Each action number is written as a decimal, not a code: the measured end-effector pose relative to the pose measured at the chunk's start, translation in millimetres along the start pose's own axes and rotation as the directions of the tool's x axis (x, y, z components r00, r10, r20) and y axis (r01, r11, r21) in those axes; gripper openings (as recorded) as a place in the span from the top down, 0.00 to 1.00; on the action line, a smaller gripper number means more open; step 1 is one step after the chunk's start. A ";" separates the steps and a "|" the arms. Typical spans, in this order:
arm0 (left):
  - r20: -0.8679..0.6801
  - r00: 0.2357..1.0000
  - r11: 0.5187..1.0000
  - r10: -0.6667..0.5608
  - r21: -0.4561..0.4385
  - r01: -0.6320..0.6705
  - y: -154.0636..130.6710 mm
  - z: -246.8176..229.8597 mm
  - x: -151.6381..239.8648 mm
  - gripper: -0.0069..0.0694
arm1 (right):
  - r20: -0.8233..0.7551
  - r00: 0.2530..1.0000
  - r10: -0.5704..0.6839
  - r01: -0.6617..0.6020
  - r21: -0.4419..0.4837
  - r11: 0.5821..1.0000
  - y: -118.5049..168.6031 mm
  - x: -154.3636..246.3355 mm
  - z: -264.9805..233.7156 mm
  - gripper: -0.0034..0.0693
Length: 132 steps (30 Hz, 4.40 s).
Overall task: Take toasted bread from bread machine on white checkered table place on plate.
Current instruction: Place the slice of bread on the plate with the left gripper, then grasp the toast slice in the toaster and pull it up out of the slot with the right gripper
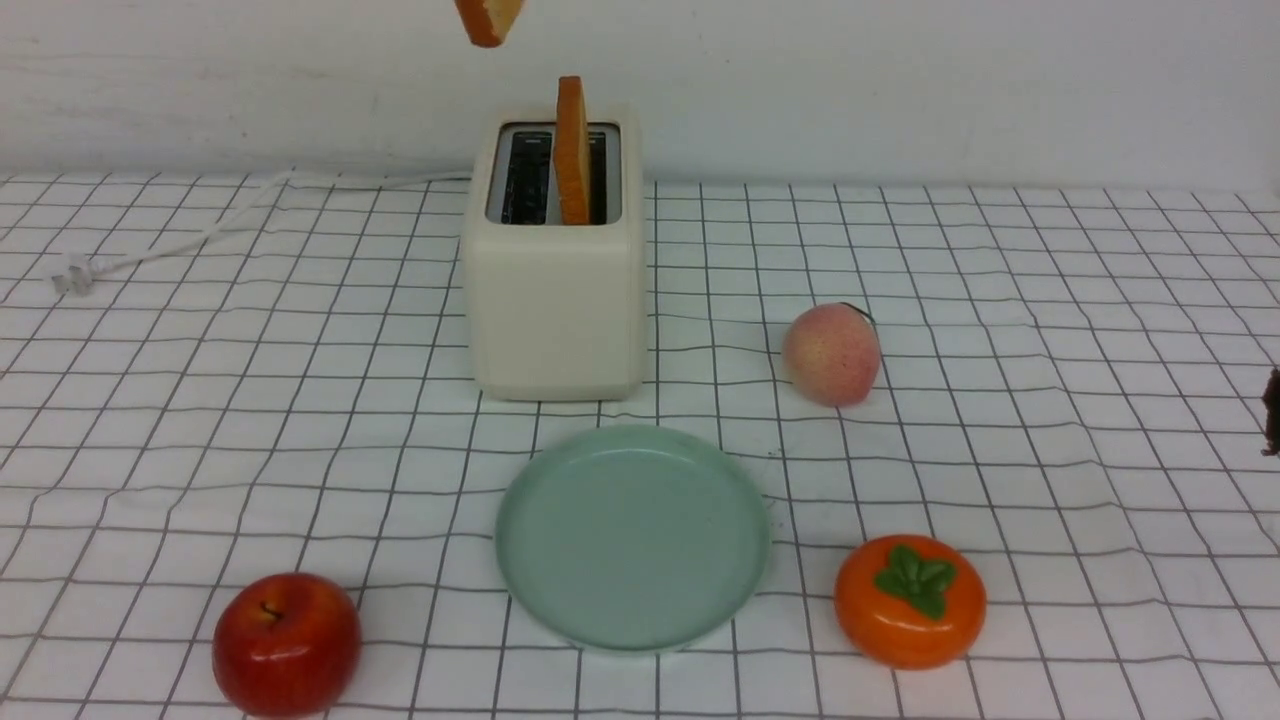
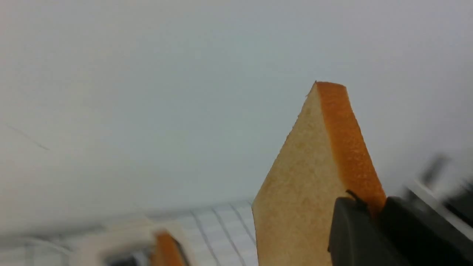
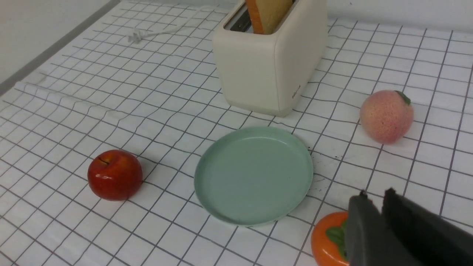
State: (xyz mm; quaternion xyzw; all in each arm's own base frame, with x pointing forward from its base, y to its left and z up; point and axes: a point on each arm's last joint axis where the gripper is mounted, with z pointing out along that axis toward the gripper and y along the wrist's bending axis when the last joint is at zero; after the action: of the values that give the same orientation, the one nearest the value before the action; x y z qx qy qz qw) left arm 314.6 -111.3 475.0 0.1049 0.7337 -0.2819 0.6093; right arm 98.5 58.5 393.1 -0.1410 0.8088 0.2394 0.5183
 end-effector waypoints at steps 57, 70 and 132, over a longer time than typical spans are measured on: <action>-0.456 0.880 0.988 -0.130 0.019 0.156 27.0 4.1 155.1 0.12 | -0.051 0.997 -0.060 0.058 -0.043 0.997 10.9 19.7 -37.5 0.95; -0.193 0.976 0.995 0.096 0.031 -0.091 -30.7 -139.3 83.9 0.93 | -0.343 0.939 0.006 -0.016 -0.025 1.000 -3.4 18.2 26.1 0.95; 0.073 0.990 0.992 0.118 -0.055 -0.114 -46.3 -248.1 122.2 0.93 | -0.047 0.998 -0.042 0.049 0.148 0.988 27.7 -86.8 440.5 0.23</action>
State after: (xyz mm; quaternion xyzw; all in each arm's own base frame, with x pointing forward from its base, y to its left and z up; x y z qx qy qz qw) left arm 55.7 -38.1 396.2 0.1211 0.7095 -0.2310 0.6547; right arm 461.6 315.2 325.1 -0.1255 0.8321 0.1635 0.5149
